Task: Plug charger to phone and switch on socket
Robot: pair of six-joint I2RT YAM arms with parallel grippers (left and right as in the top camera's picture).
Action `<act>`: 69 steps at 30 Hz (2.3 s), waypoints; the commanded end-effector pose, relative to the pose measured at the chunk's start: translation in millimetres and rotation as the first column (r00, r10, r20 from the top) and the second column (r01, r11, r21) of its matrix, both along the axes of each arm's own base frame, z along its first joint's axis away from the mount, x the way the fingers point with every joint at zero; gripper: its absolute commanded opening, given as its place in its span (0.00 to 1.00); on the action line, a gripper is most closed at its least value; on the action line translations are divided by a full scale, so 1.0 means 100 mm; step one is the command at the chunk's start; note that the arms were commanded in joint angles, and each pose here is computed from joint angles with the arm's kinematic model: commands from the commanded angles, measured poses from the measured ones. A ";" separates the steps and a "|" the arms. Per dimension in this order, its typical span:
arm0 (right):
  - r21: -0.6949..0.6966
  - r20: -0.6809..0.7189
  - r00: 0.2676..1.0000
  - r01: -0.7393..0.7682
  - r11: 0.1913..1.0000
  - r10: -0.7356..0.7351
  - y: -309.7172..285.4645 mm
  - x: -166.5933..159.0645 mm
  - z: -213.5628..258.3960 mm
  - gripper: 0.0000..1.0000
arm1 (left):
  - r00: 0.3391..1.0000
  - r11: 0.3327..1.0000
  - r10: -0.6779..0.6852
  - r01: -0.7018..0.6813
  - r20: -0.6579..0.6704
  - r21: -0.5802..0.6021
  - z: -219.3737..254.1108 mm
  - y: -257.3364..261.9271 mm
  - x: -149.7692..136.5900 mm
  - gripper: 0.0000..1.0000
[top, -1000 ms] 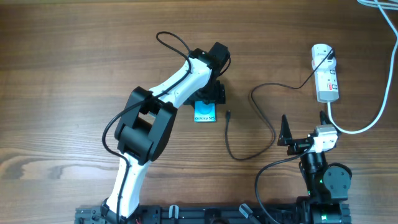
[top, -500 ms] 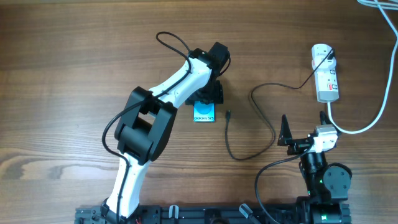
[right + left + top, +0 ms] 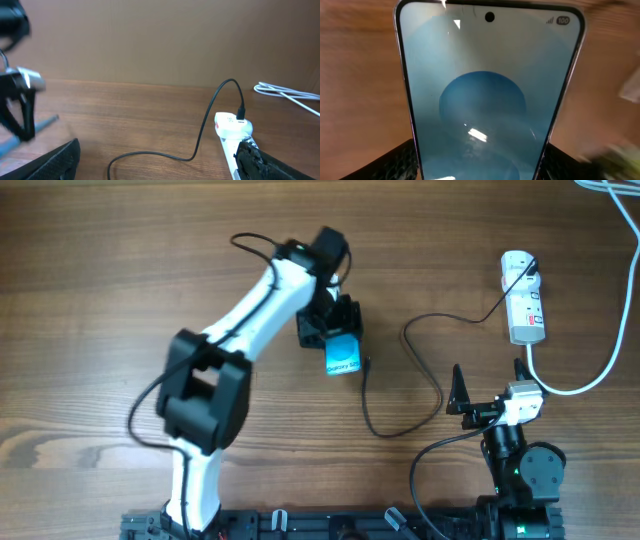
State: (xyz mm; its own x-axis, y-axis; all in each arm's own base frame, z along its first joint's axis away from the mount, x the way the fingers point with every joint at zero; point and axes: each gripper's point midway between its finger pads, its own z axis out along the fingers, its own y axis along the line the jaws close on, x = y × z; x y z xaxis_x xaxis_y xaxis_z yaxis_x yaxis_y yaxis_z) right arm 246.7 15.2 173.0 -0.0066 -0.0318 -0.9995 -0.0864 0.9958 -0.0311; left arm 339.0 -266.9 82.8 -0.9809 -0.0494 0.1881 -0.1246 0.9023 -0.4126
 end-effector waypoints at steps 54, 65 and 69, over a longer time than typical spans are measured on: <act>-0.002 0.011 1.000 0.018 1.000 -0.018 -0.03 0.00 0.02 1.00 | 0.882 0.933 -0.279 0.156 0.379 0.324 -0.65 -1.01 -0.07 1.00; -0.002 0.011 1.000 0.018 1.000 -0.018 -0.03 0.00 0.02 1.00 | 0.836 0.896 -0.392 0.251 0.384 0.367 -0.87 -1.03 -0.03 1.00; -0.002 0.011 1.000 0.018 1.000 -0.018 -0.03 0.00 0.02 1.00 | 0.821 0.886 -0.403 0.239 0.405 0.396 -0.91 -1.00 0.05 1.00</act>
